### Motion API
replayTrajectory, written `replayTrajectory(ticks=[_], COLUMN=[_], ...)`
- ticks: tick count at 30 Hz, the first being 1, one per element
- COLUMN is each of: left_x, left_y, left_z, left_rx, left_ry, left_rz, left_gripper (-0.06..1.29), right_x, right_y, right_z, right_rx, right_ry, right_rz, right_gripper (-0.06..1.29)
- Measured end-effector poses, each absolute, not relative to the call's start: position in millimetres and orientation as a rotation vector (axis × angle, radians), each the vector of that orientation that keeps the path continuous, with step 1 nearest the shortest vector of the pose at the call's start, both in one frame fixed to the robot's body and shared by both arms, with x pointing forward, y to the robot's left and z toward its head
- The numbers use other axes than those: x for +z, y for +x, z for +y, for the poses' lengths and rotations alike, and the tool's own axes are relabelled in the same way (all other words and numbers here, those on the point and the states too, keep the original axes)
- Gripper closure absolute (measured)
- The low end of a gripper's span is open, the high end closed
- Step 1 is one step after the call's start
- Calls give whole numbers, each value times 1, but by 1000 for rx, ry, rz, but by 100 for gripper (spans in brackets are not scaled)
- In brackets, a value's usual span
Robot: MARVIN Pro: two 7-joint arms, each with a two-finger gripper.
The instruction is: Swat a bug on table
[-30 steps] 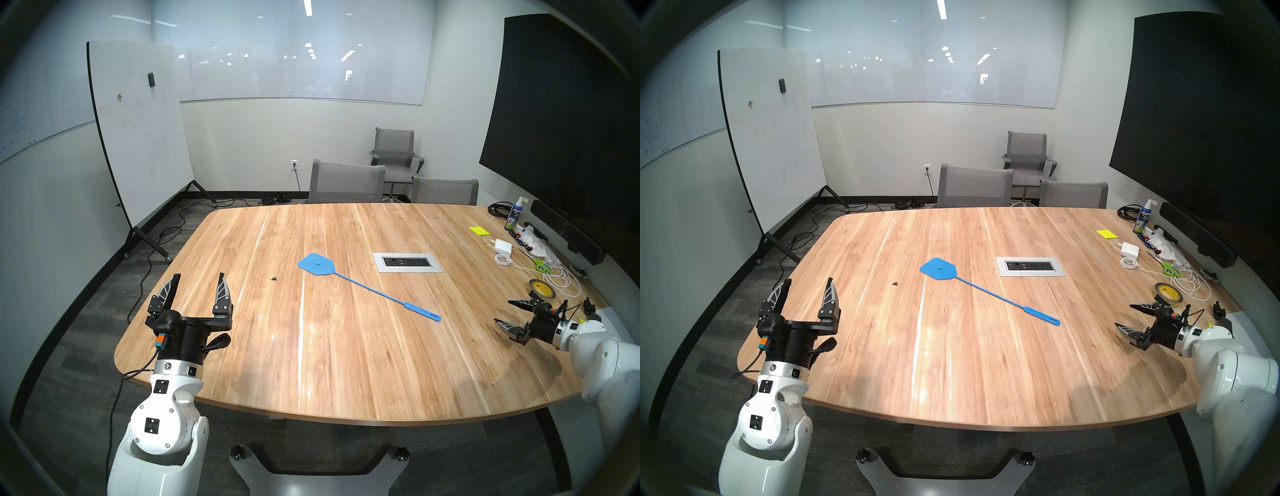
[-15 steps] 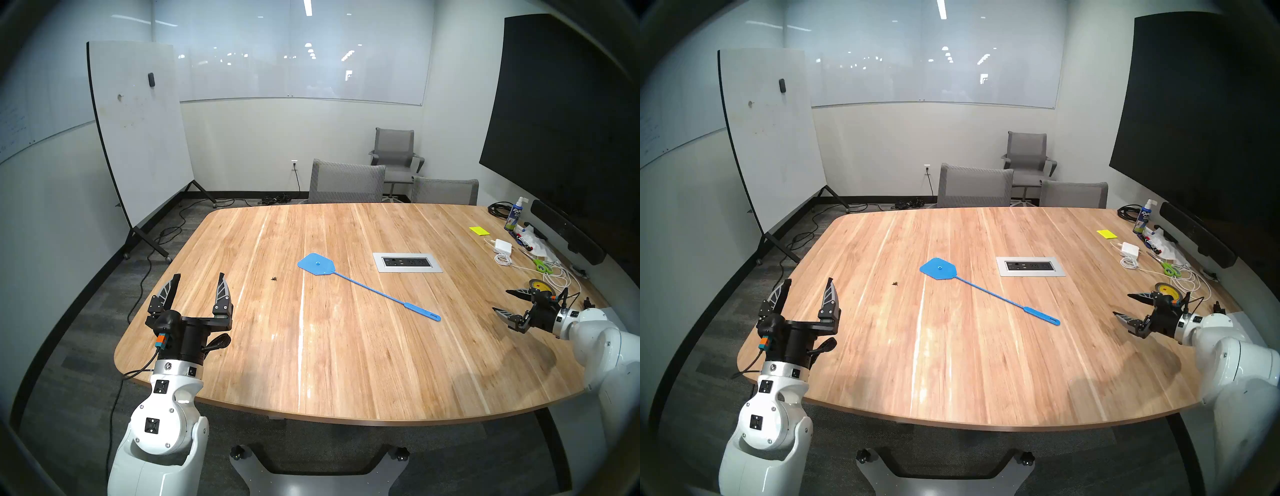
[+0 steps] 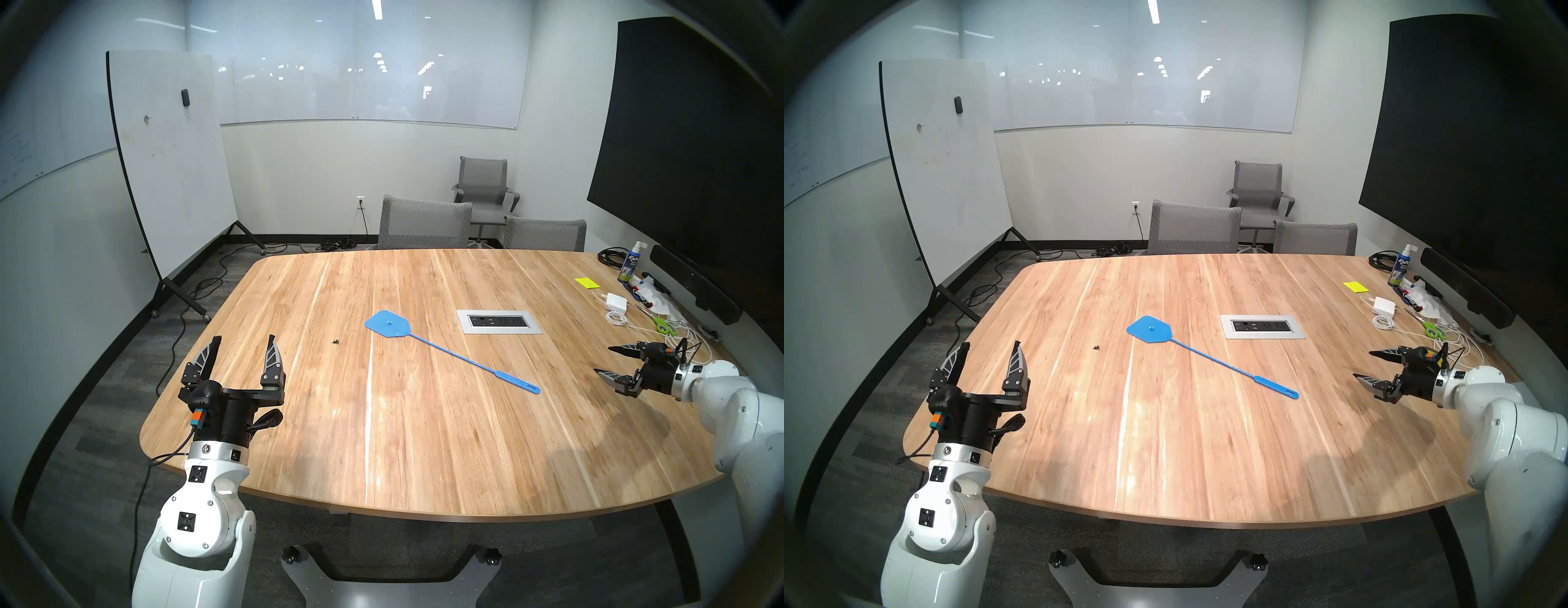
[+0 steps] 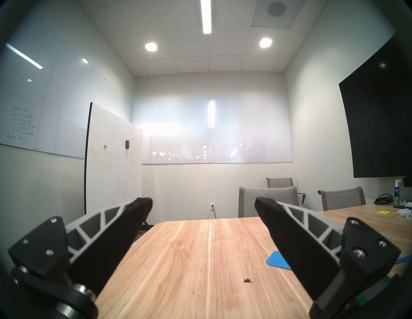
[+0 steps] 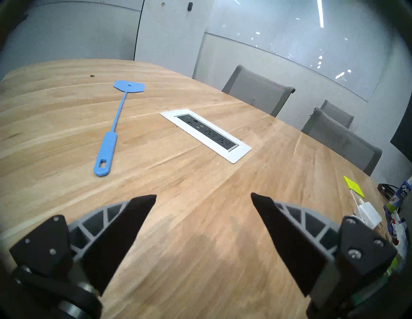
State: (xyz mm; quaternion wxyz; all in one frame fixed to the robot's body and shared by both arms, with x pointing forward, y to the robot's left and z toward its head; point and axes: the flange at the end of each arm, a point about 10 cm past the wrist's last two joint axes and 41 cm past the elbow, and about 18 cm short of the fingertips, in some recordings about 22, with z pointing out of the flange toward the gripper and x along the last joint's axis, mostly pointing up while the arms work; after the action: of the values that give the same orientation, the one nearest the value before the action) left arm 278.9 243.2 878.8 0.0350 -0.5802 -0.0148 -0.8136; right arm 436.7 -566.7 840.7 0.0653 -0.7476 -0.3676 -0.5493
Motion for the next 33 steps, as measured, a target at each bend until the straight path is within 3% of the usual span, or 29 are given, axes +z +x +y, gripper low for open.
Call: replayTrajectory(ticks=[33], left_x=[877], left_y=[280], left_z=[244], left_rx=[-2497], left_ry=[-1786], left_rz=[-46], left_gripper=[-2], right_x=[827], right_y=[479], right_z=[-489], right_rx=[-1430], right_ry=[-2126], right_rz=[-1251], right_gripper=[1])
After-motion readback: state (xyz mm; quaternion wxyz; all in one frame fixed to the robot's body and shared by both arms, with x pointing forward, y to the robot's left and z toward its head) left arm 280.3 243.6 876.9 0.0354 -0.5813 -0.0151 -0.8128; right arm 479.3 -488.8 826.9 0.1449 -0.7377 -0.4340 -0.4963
